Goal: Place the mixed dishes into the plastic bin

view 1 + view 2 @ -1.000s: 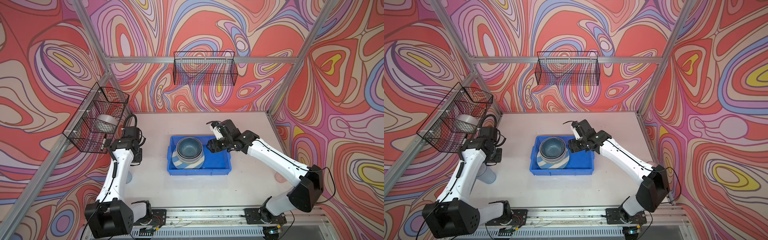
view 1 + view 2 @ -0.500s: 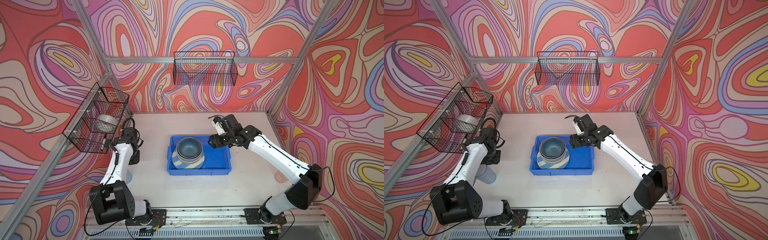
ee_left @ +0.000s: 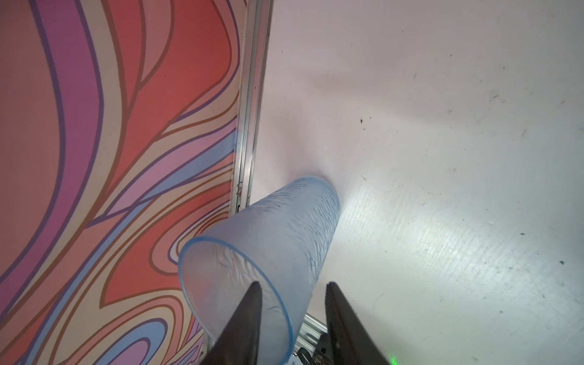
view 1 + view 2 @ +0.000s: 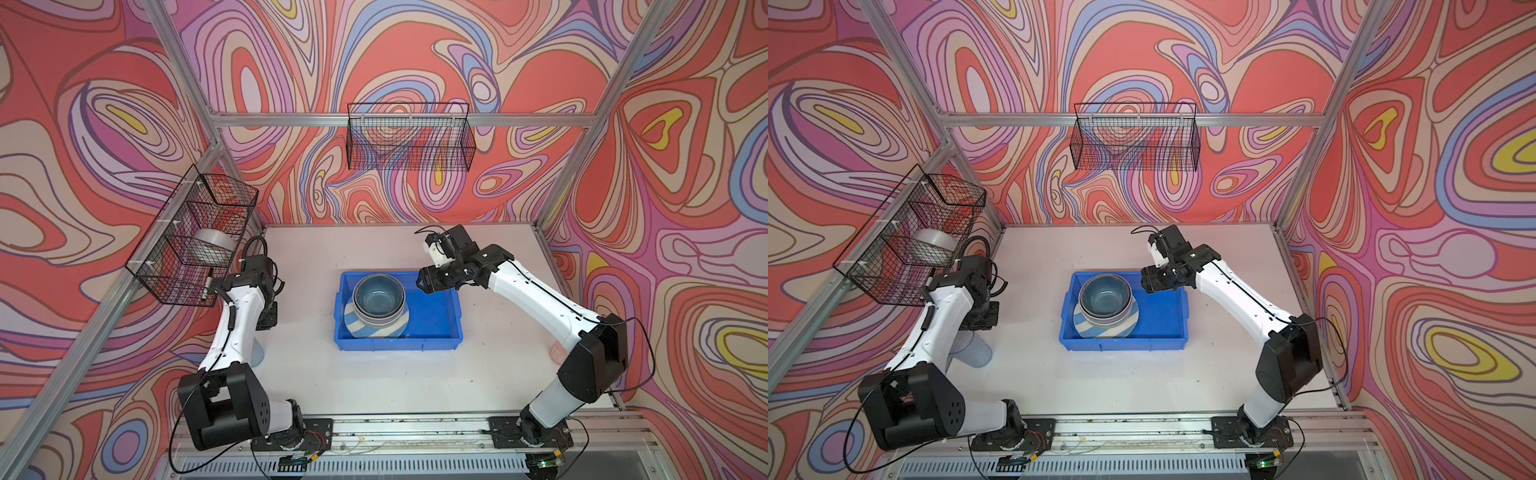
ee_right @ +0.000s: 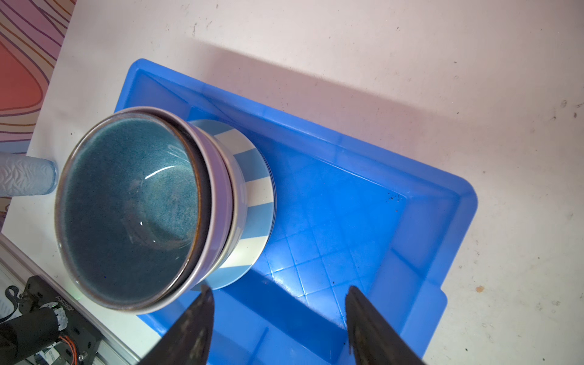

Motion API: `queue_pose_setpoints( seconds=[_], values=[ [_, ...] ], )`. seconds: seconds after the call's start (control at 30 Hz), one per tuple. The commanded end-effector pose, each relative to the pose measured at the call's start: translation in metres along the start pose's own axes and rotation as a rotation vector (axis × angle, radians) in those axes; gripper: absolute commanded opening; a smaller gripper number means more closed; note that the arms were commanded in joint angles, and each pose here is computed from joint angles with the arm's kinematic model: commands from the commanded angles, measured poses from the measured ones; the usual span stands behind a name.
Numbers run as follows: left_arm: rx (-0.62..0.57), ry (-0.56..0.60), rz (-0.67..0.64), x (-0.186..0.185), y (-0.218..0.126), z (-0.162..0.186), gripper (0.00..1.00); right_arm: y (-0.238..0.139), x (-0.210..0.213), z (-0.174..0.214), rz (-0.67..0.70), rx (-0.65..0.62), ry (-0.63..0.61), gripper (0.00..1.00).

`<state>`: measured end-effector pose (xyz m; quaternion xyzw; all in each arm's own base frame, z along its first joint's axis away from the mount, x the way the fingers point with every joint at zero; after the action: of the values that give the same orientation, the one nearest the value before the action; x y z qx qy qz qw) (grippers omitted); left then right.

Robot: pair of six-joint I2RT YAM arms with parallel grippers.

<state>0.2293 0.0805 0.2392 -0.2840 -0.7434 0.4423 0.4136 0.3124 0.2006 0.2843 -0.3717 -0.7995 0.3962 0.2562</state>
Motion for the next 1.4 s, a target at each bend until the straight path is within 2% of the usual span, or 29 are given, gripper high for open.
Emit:
queue_pose_setpoints(
  seconds=[0.0,0.37,0.67,0.9,1.07,1.23,1.37],
  values=[
    [0.037,0.009,-0.008,0.006,-0.006,0.004,0.36,0.0,-0.008,-0.005,-0.017,-0.027,-0.01,0.67],
    [0.091,0.038,-0.029,0.001,0.007,0.002,0.29,0.0,-0.027,-0.005,-0.033,-0.043,0.015,0.67],
    [0.128,0.049,-0.025,-0.006,0.016,-0.002,0.13,0.002,-0.038,-0.002,-0.025,-0.035,0.031,0.67],
    [0.114,0.028,0.035,-0.009,0.014,-0.002,0.0,0.0,-0.041,0.0,-0.014,-0.035,0.038,0.67],
    [0.101,0.002,0.04,-0.007,0.008,-0.004,0.0,-0.002,-0.043,0.005,0.01,-0.027,0.047,0.67],
    [0.124,-0.032,0.153,-0.012,-0.007,-0.012,0.0,-0.003,-0.045,0.011,0.03,-0.023,0.069,0.67],
    [0.094,-0.008,0.192,-0.02,-0.019,-0.018,0.0,-0.002,-0.045,0.015,0.039,-0.026,0.094,0.67]
  ],
)
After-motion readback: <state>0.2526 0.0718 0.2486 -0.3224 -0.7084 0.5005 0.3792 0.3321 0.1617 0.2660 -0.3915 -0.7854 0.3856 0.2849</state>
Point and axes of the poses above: each gripper's point midway between its finger pads, its own y axis out along the fingers, its own x axis along the line the jaws close on, z = x × y, the point moved 10 cm from there along -y, back along the fingers, and after that the axes turned 15 degrees about -y, right-handed, at the moved point
